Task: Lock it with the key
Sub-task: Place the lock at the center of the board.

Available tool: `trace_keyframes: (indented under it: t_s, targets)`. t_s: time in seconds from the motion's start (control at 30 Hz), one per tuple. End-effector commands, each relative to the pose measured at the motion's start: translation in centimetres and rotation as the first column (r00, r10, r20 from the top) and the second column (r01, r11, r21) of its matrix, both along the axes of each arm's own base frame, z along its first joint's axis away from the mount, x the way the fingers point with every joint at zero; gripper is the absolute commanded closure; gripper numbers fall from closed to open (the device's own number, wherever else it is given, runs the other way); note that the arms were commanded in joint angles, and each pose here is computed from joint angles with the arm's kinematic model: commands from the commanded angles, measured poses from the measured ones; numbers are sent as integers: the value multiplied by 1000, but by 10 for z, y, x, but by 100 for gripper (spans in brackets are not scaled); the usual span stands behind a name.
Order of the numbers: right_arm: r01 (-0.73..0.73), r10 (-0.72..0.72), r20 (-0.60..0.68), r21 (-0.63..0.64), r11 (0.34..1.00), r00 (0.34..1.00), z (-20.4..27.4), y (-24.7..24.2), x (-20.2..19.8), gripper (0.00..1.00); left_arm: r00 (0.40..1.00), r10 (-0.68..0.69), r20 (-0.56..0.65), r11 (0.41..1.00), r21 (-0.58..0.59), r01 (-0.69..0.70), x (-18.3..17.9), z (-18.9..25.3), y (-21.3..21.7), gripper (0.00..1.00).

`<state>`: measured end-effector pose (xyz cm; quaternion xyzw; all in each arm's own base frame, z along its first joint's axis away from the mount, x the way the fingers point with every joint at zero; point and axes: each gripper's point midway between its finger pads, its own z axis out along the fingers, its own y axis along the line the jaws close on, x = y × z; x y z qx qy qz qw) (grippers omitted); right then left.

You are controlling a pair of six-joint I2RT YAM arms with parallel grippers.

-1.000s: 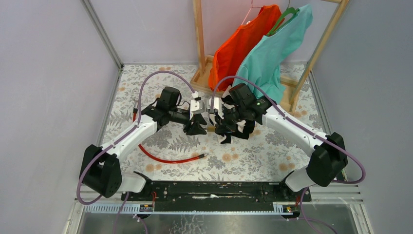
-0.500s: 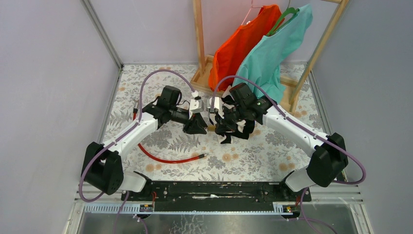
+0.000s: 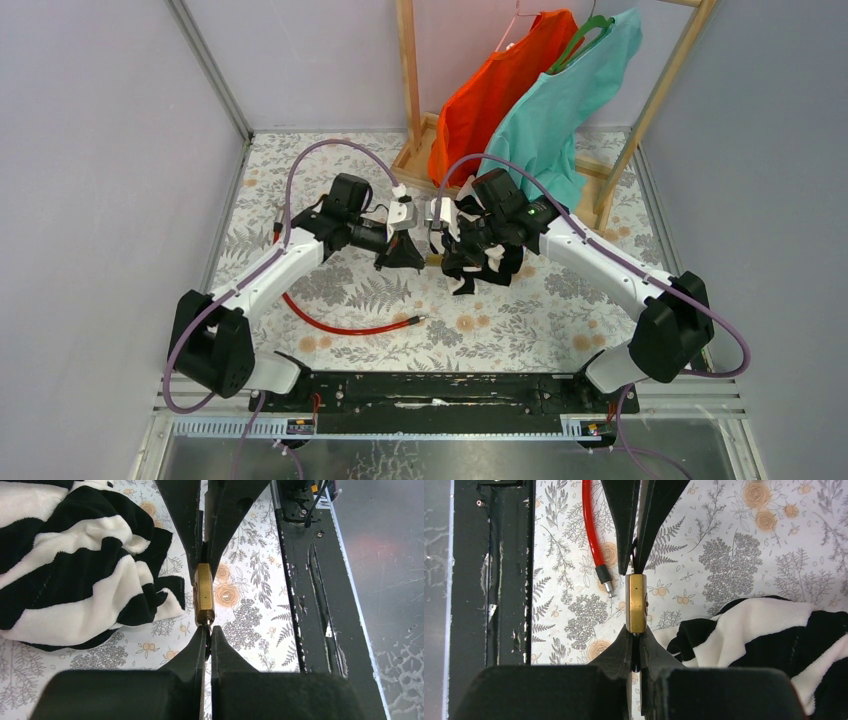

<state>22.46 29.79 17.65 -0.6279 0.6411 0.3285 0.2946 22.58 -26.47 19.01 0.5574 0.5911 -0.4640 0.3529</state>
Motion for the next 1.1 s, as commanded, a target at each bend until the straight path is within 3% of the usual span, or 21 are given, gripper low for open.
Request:
trace_keyframes:
  t_s: [0.0, 0.27, 0.5, 0.77, 0.87, 1.07]
  targets:
    - [13, -14, 53, 21, 1000, 999, 10, -1, 14, 100, 998, 16, 68, 999, 31, -18, 12, 4, 11, 100]
    - [37, -38, 61, 12, 999, 997, 9, -7, 22, 100, 992, 90, 85, 987, 126, -100, 23, -15, 52, 100]
    - [80, -81, -38, -17, 997, 996, -17, 8, 26, 100, 968, 242, 66, 945, 210, -250, 44, -26, 99, 100]
    - [204, -220, -139, -124, 971, 966, -78, 51, 31, 96, 812, 579, 79, 786, 210, -581, 93, -32, 139, 100]
    - [249, -278, -189, -162, 955, 942, -94, 59, 38, 95, 821, 566, 72, 799, 199, -568, 84, -35, 137, 100]
    - [309, -343, -187, -188, 932, 920, -105, 67, 55, 95, 899, 435, 55, 883, 170, -438, 50, -55, 125, 100]
